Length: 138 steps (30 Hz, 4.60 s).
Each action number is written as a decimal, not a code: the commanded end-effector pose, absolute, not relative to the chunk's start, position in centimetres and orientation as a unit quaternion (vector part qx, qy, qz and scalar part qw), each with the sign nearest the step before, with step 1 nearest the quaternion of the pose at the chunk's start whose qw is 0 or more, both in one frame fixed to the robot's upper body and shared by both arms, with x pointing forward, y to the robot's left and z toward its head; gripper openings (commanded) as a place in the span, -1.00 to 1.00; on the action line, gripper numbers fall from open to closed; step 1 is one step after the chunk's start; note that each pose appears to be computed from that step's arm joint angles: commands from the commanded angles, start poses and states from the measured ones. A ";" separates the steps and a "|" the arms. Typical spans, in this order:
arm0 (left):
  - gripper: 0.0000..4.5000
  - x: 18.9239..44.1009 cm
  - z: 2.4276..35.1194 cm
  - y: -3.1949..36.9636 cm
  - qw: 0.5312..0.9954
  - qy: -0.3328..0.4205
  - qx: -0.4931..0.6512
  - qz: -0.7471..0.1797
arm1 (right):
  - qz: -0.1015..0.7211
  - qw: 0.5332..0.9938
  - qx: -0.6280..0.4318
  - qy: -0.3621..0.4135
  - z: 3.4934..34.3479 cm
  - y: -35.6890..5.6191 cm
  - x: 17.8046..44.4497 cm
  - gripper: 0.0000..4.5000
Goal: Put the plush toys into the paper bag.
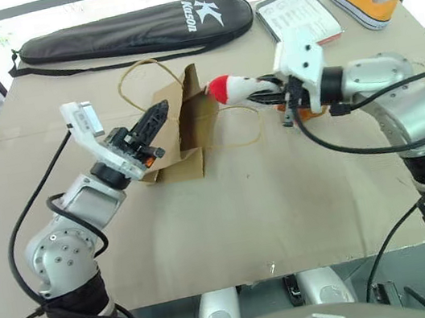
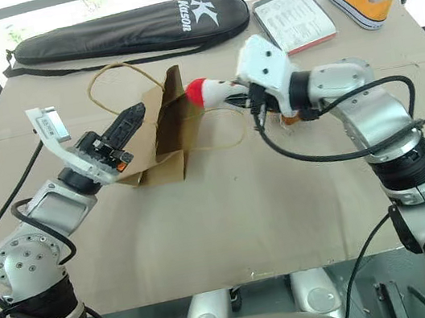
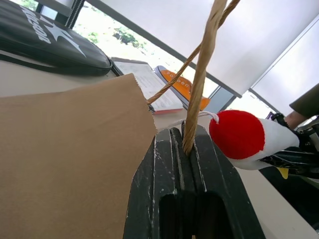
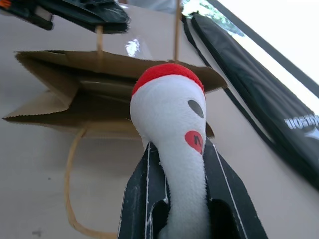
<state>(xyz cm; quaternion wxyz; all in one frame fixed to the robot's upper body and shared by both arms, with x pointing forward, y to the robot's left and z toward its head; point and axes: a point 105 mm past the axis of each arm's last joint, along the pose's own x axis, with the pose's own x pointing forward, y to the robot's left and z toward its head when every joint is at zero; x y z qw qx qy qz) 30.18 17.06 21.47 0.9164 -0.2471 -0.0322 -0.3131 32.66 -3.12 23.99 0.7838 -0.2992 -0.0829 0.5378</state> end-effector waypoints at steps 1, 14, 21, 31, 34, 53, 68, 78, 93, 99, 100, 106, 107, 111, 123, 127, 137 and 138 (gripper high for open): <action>-1.00 29.7 22.6 16.8 0.907 -0.054 -0.258 -0.328 | 0.573 0.735 -0.347 -0.102 23.3 0.6 32.5 -0.99; -1.00 27.9 21.8 17.2 0.906 -0.059 -0.274 -0.317 | 0.636 0.635 -0.425 -0.108 19.8 4.1 33.0 0.63; -1.00 27.8 21.1 17.5 0.906 -0.056 -0.280 -0.313 | 0.628 0.668 -0.389 -0.087 19.0 3.6 33.1 0.63; -1.00 27.9 20.6 17.4 0.908 -0.045 -0.261 -0.325 | 0.595 0.691 -0.407 -0.048 15.6 2.9 35.0 -0.38; -1.00 27.8 20.5 17.2 0.908 -0.042 -0.257 -0.329 | 0.591 0.691 -0.411 -0.066 15.5 3.6 35.2 -0.99; -1.00 27.6 21.3 13.6 0.868 -0.037 -0.236 -0.436 | 0.648 0.701 -0.279 -0.105 15.5 3.9 32.2 -0.99; -1.00 28.8 25.2 10.9 0.823 -0.114 -0.212 -0.514 | 0.436 0.883 -0.129 -0.118 25.6 -9.3 31.2 -0.82; -1.00 29.0 21.0 15.5 0.871 -0.086 -0.154 -0.459 | 0.293 0.948 -0.117 -0.035 24.6 -17.4 33.3 0.39; -1.00 28.8 28.9 15.2 0.846 -0.161 -0.026 -0.507 | 0.271 0.939 -0.139 0.157 14.1 -17.2 42.0 0.73; -1.00 28.6 27.0 13.8 0.836 -0.142 0.000 -0.530 | 0.289 0.944 -0.120 0.106 15.8 -18.1 40.0 -0.34; -1.00 28.6 26.6 13.5 0.834 -0.137 0.000 -0.535 | 0.291 0.948 -0.097 0.081 17.1 -18.5 39.3 -0.53; -1.00 28.8 25.1 12.4 0.821 -0.120 -0.015 -0.558 | 0.371 0.927 0.005 -0.062 26.4 -16.5 33.0 -0.99; -1.00 28.8 25.0 12.3 0.820 -0.119 -0.017 -0.560 | 0.378 0.923 0.005 -0.073 27.2 -15.8 32.5 -0.99; -1.00 28.7 24.7 11.8 0.816 -0.119 -0.028 -0.565 | 0.404 0.911 -0.018 -0.085 28.3 -11.2 32.1 -0.99; -1.00 28.5 24.2 12.0 0.823 -0.122 -0.045 -0.553 | 0.519 0.851 -0.067 0.038 19.6 -0.7 32.4 -0.99; -1.00 28.2 23.6 12.0 0.829 -0.119 -0.039 -0.545 | 0.571 0.814 -0.092 0.047 19.0 1.1 31.6 -0.99; -1.00 27.8 23.0 12.0 0.834 -0.120 -0.027 -0.537 | 0.614 0.777 -0.120 0.063 19.7 0.3 31.2 -0.99; -1.00 27.7 23.1 11.7 0.831 -0.123 -0.026 -0.542 | 0.643 0.750 -0.139 0.075 18.6 1.2 30.2 -0.99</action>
